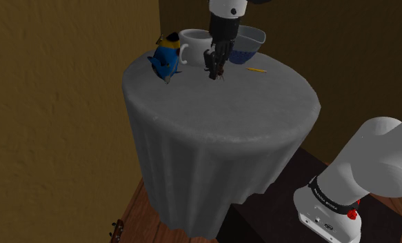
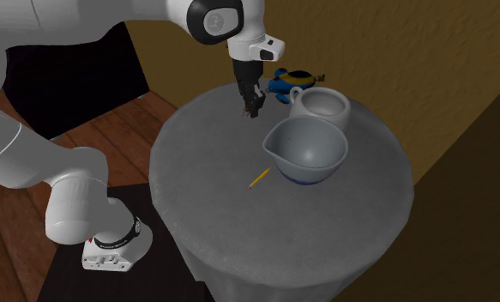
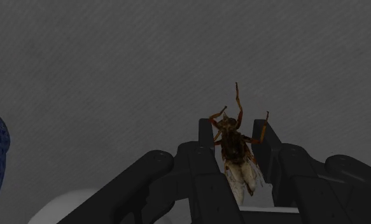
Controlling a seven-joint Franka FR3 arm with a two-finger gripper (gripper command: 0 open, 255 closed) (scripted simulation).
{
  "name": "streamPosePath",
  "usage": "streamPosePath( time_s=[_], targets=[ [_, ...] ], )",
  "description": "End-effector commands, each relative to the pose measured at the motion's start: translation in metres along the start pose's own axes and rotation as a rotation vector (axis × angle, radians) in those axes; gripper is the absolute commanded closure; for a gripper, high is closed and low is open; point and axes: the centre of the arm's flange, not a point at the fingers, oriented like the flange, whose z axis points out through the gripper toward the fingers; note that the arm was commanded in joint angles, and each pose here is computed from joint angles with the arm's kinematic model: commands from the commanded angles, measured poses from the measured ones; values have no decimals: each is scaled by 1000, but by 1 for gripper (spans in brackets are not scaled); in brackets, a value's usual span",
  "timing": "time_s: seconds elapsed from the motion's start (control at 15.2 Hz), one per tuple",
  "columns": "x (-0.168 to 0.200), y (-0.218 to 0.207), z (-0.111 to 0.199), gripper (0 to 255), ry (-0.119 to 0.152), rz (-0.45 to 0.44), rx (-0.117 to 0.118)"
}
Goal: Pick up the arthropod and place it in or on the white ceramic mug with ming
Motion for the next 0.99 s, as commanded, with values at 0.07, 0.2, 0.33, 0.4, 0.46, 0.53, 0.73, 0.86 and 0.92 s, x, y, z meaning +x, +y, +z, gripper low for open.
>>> streamPosePath(
  time_s=[0.07,0.2,0.33,0.4,0.46,0.53,0.73,0.86,0.92],
  targets=[
    [1,0,-16,255,0,0,0],
    [2,0,-26,255,0,0,0],
    [2,1,-37,255,0,0,0],
    [2,1,-42,255,0,0,0],
    [3,2,-47,255,0,0,0],
    [3,2,-53,255,0,0,0],
    [4,3,-68,255,0,0,0],
    [4,3,-79,255,0,0,0],
    [4,4,-84,255,0,0,0]
  ],
)
